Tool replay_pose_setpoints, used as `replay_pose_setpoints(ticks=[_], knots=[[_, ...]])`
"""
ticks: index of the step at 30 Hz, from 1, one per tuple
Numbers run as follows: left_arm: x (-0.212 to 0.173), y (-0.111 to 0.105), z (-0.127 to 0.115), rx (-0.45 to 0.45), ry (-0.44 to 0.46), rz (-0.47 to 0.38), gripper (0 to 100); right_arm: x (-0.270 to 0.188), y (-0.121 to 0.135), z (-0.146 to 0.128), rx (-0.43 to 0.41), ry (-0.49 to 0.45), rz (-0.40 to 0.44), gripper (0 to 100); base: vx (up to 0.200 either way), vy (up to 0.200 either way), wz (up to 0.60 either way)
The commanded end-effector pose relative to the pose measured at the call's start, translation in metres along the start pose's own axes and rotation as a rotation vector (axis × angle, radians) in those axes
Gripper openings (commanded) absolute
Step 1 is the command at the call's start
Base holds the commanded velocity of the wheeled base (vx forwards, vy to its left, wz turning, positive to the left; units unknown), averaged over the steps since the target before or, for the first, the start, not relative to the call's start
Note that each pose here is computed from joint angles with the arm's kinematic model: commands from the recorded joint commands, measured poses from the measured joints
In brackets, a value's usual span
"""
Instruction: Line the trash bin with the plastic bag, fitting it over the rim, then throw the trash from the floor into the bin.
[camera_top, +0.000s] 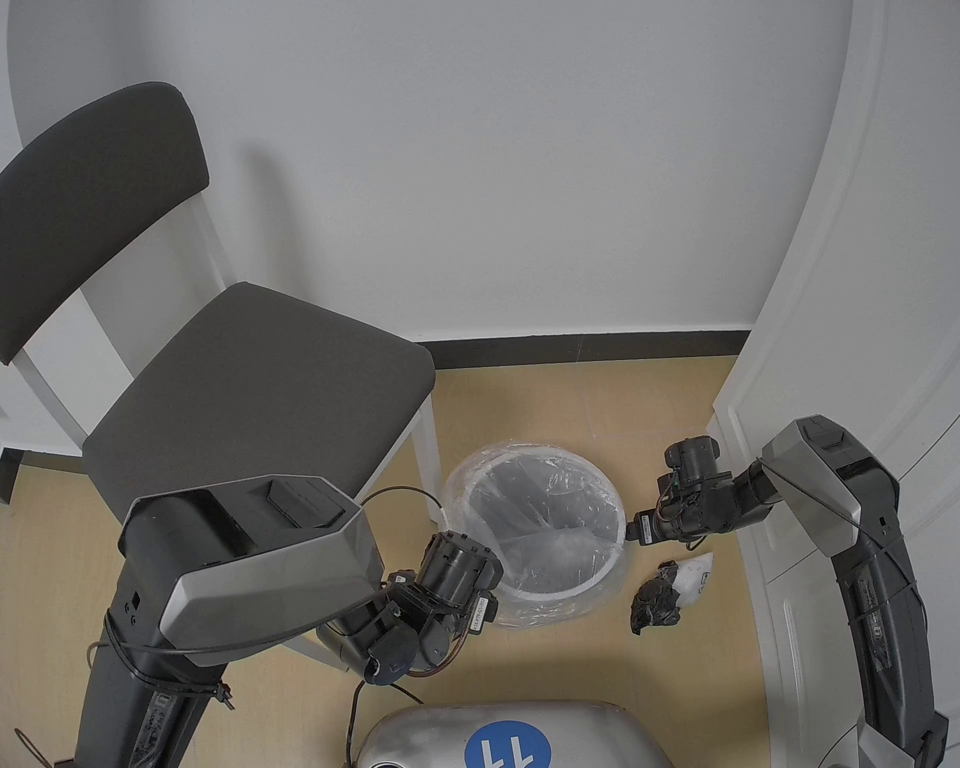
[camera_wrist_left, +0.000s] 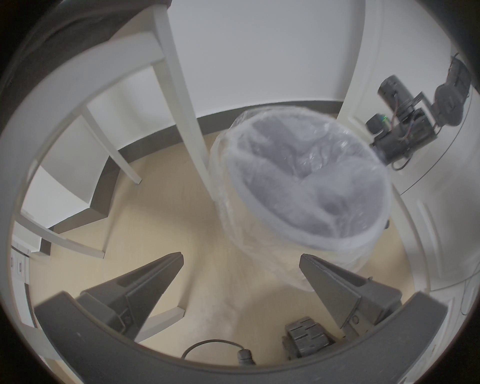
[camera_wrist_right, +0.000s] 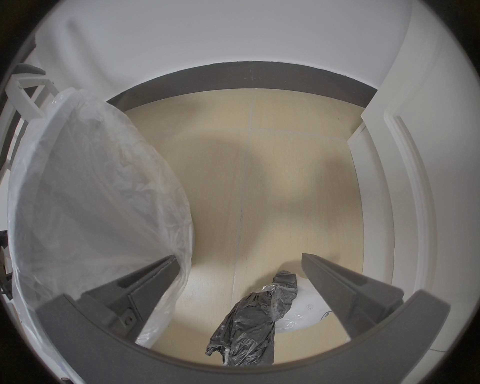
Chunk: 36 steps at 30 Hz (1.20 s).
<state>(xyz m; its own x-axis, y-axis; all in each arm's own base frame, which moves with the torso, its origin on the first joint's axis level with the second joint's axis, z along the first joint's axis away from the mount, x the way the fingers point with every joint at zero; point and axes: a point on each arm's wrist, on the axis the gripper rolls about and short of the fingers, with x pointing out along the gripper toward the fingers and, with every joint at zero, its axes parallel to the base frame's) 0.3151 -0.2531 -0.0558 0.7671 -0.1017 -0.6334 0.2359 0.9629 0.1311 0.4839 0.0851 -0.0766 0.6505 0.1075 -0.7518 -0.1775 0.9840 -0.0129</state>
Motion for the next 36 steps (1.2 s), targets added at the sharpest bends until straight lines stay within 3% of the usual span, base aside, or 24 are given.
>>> replay_pose_setpoints(ticks=[1,5,6,8,9,16,27,30,36], knots=[[-0.02,-0.009,0.014,-0.005,-0.06,-0.038,100,0.001,0.0,0.0,-0.006,0.004,-0.002,100,0.0,0.0,0.0],[-0.032,-0.024,0.027,0.002,-0.113,-0.085,100,0.001,0.0,0.0,-0.006,0.004,0.0,100,0.0,0.0,0.0],[-0.025,-0.036,0.04,0.05,-0.156,-0.101,100,0.001,0.0,0.0,-0.003,0.005,0.003,100,0.0,0.0,0.0],[-0.021,-0.039,0.041,0.062,-0.164,-0.1,100,0.001,0.0,0.0,-0.003,0.004,0.003,100,0.0,0.0,0.0],[0.007,-0.051,0.04,0.121,-0.176,-0.086,100,0.001,0.0,0.0,-0.003,0.004,0.005,100,0.0,0.0,0.0],[0.044,-0.074,0.051,0.175,-0.128,-0.068,100,0.001,-0.001,0.0,0.003,0.004,0.002,100,0.0,0.0,0.0],[0.07,-0.069,0.079,0.198,-0.027,0.03,100,0.001,-0.001,0.0,0.0,0.004,0.001,100,0.0,0.0,0.0],[0.075,-0.065,0.073,0.229,0.04,0.046,100,0.001,-0.001,0.0,0.0,0.002,0.001,100,0.0,0.0,0.0],[0.072,-0.067,0.072,0.245,0.051,0.041,100,0.001,-0.001,0.0,0.0,0.002,-0.001,100,0.0,0.0,0.0]])
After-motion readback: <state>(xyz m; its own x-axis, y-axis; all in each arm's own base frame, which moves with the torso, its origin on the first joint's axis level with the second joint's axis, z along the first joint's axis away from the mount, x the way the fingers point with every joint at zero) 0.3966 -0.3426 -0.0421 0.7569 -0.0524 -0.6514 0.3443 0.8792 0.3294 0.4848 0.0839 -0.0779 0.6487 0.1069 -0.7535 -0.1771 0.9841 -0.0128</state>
